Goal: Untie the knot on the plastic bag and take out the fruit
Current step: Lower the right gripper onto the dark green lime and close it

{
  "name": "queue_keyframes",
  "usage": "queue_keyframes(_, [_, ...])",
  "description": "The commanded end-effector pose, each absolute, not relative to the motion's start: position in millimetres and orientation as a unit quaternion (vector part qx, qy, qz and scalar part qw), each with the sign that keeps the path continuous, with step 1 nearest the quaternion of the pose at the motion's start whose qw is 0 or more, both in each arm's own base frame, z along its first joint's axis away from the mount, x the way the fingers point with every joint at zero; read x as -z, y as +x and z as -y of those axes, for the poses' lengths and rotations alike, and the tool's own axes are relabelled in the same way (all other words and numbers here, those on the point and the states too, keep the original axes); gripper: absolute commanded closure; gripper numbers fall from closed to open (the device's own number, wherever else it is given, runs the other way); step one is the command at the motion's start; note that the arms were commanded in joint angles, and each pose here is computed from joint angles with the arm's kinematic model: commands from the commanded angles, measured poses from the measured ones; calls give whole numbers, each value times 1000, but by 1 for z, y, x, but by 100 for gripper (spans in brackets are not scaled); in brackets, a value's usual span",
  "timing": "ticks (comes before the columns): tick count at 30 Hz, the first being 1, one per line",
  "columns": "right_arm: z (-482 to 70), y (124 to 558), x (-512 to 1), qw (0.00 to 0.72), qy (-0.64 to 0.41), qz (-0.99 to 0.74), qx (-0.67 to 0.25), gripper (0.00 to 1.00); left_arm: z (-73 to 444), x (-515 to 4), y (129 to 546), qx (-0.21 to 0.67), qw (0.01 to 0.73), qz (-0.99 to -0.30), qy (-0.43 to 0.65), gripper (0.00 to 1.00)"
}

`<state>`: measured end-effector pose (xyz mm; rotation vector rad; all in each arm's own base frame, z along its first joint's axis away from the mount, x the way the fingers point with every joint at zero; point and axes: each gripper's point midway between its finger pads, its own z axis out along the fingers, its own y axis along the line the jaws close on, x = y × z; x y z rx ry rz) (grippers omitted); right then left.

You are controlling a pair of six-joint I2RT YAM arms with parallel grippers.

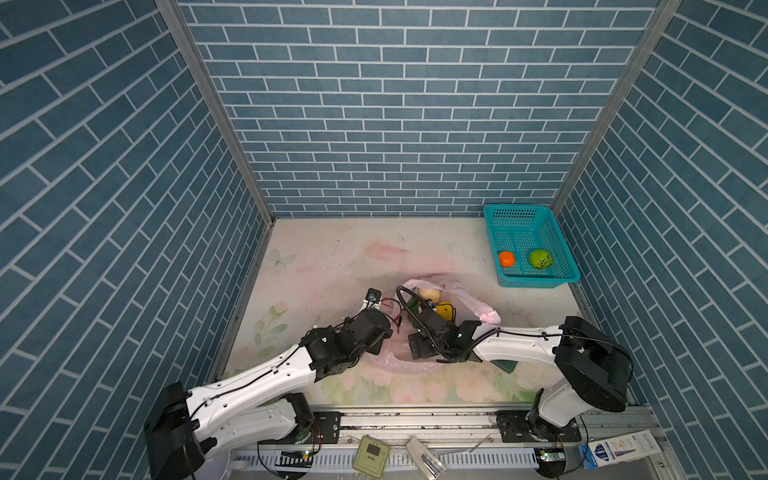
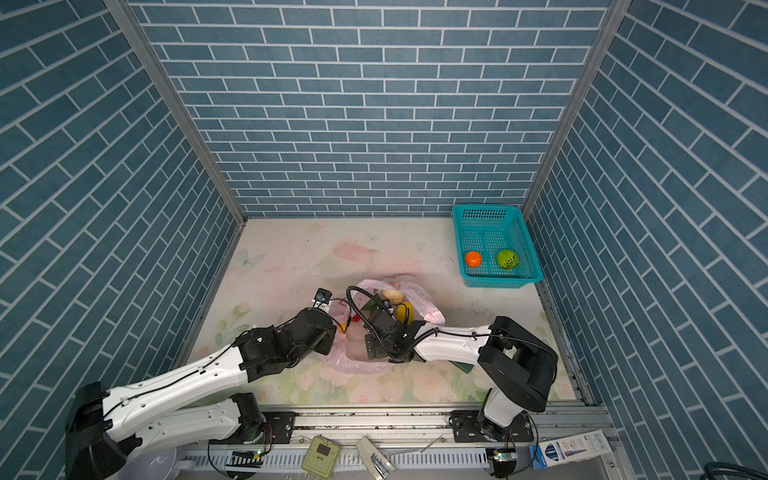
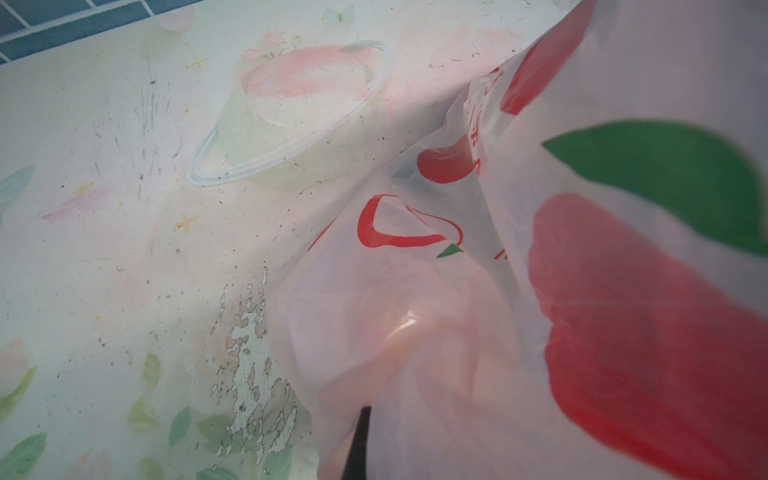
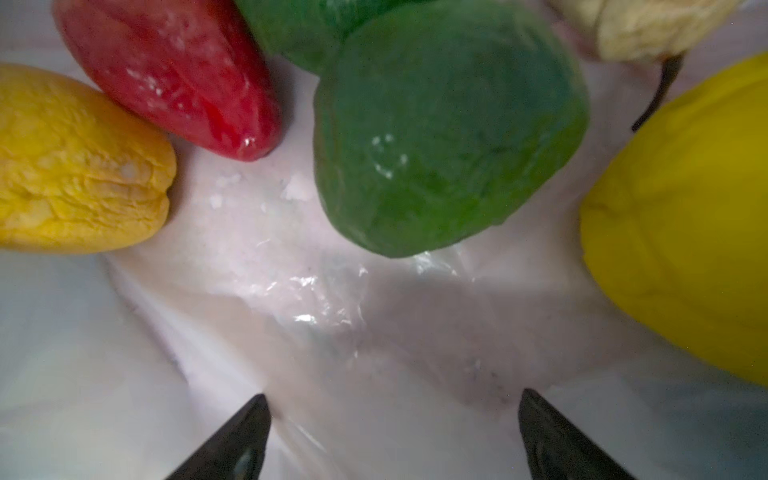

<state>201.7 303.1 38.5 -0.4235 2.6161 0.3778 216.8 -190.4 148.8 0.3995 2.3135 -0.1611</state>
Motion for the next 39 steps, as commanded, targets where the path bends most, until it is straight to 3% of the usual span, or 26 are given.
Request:
queue_keyframes(1, [-315,233,-74,278,-110,-942,-155,7,196,-159,221,74,409,-896,159,100])
queue_keyframes(8, [-304,268,-86,278,-17,-946,-163,6,211,-164,227,86,416,-890,167,100])
queue_keyframes(28, [-331,302,-52,268,-1,-953,-140,3,218,-165,230,97,420,-886,169,100])
queue_keyframes(39, [-323,302,-42,269,11,-954,-134,36,216,-164,230,94,423,-885,167,100])
